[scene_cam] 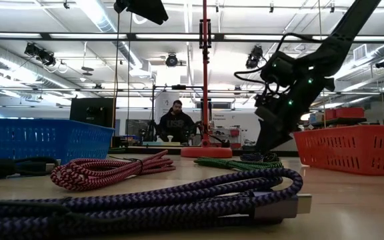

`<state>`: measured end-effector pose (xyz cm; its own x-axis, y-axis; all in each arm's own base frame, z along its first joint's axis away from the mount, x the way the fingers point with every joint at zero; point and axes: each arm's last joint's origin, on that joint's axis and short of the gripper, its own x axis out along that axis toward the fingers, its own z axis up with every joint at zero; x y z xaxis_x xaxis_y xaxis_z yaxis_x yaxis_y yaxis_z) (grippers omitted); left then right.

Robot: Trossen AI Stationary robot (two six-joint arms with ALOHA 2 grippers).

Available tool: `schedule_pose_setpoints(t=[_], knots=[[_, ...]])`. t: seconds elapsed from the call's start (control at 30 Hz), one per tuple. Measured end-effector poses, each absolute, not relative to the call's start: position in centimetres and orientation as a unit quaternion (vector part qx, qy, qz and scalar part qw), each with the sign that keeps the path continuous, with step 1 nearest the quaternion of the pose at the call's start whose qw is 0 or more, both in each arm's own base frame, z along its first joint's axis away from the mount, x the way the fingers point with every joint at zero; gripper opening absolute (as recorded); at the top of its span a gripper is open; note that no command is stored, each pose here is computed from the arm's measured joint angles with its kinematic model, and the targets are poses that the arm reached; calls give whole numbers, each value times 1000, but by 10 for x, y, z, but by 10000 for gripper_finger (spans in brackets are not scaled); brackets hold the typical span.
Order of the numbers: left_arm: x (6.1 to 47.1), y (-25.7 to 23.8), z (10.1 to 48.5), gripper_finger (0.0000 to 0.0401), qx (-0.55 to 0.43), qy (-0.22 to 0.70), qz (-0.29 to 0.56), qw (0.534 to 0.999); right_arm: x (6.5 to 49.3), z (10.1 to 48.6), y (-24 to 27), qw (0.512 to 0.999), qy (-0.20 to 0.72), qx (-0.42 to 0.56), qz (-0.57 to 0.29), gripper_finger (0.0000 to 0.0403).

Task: Pick & Place USB Port
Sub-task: Put the blue and black charger cable into the blue bin

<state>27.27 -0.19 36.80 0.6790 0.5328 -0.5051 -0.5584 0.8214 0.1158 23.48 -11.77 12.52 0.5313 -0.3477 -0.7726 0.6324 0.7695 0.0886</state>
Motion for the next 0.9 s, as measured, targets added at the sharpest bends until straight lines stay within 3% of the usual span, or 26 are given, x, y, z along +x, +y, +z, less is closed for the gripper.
schedule_pose_setpoints(t=[0.9], knots=[[272,-2,367,124,-23,271,298,915,245,106,-116,851,391,191,-295,198]])
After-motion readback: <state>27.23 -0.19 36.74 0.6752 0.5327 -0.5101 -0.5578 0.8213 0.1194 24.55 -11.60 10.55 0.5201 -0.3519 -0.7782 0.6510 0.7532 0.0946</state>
